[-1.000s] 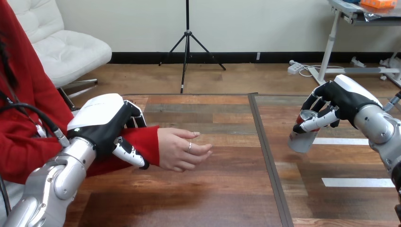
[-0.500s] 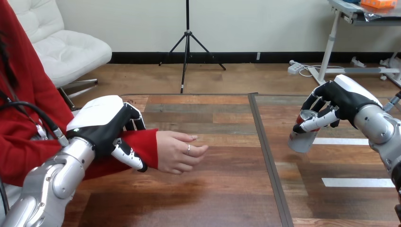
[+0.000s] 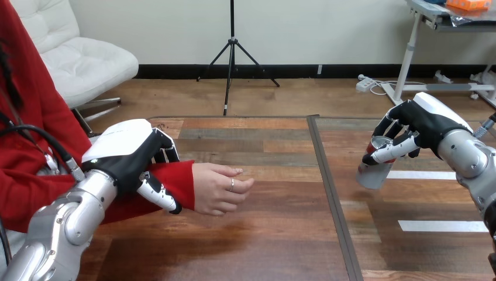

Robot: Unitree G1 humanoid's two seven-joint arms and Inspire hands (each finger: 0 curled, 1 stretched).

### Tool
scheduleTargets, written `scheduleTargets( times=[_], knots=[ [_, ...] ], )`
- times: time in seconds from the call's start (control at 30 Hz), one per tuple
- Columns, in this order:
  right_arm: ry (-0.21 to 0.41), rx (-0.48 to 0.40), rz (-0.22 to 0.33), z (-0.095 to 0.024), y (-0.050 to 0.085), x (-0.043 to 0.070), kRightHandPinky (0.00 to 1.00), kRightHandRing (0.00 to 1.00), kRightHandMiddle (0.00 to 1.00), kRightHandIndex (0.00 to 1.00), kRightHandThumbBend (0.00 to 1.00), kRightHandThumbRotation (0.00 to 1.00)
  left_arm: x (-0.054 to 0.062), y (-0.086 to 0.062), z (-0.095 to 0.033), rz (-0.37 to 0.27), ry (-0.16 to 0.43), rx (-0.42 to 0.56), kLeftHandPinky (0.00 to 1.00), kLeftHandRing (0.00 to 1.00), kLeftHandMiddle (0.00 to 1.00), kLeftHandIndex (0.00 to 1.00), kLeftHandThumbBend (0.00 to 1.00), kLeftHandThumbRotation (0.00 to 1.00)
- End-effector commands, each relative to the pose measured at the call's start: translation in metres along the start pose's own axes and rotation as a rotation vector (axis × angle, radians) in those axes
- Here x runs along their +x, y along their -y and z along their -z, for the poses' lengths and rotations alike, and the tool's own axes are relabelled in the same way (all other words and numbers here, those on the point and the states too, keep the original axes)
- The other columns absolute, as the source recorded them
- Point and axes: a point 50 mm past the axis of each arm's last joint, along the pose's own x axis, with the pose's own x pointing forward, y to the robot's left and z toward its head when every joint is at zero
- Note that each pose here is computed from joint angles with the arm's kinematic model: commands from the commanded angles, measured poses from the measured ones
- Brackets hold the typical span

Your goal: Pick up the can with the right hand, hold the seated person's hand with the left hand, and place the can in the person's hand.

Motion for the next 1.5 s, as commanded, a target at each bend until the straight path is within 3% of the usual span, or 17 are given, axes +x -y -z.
scheduleTargets(
  times=[0.0, 0.57, 1.47],
  knots=[
    [0.267, 0.001, 0.247, -0.082, 0.075, 0.001, 0.30, 0.33, 0.39, 0.48, 0.66, 0.00, 0.004, -0.067, -0.043, -0.263, 0.180, 0.022, 0.29, 0.36, 0.42, 0.43, 0.87, 0.00],
    [0.342, 0.028, 0.253, -0.107, 0.074, 0.002, 0.30, 0.34, 0.40, 0.46, 0.65, 0.00, 0.007, -0.066, -0.048, -0.272, 0.204, -0.007, 0.26, 0.32, 0.38, 0.39, 0.84, 0.00],
    [0.480, -0.007, 0.258, -0.147, 0.069, -0.001, 0.29, 0.33, 0.39, 0.46, 0.63, 0.00, 0.009, -0.073, -0.060, -0.305, 0.239, -0.030, 0.25, 0.31, 0.37, 0.38, 0.83, 0.00]
  ],
)
